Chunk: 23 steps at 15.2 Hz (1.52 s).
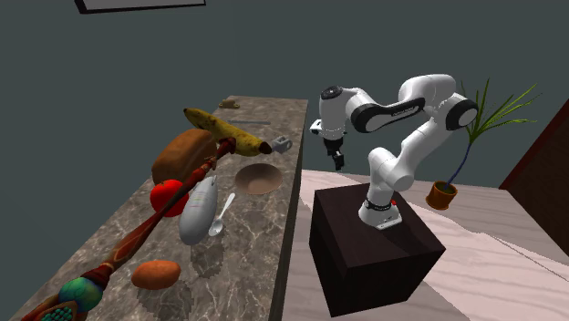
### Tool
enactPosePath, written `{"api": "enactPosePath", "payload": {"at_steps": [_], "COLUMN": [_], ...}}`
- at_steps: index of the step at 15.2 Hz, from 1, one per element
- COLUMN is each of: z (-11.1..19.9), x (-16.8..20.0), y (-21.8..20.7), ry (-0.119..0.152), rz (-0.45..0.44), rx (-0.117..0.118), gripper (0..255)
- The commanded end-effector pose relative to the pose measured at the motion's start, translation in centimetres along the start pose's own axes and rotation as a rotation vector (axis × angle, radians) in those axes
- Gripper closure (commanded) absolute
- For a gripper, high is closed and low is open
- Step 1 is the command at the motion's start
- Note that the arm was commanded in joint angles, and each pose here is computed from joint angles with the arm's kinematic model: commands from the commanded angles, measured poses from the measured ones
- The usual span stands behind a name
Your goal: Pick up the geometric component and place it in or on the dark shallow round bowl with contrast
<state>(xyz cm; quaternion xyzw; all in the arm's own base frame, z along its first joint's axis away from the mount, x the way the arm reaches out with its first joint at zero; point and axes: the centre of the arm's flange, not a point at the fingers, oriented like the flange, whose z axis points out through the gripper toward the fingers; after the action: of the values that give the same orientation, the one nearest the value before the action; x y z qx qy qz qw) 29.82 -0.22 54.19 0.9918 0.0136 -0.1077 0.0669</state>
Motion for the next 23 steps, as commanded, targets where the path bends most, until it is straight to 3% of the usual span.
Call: {"api": "enactPosePath", "payload": {"at_steps": [1, 23], "z": [0.0, -4.6], "x": [0.0, 19.3], "y": [0.0, 21.0], "ry": [0.0, 0.116], "rz": [0.0, -0.133], "rx": [0.0, 0.087], "gripper": [0, 0]}}
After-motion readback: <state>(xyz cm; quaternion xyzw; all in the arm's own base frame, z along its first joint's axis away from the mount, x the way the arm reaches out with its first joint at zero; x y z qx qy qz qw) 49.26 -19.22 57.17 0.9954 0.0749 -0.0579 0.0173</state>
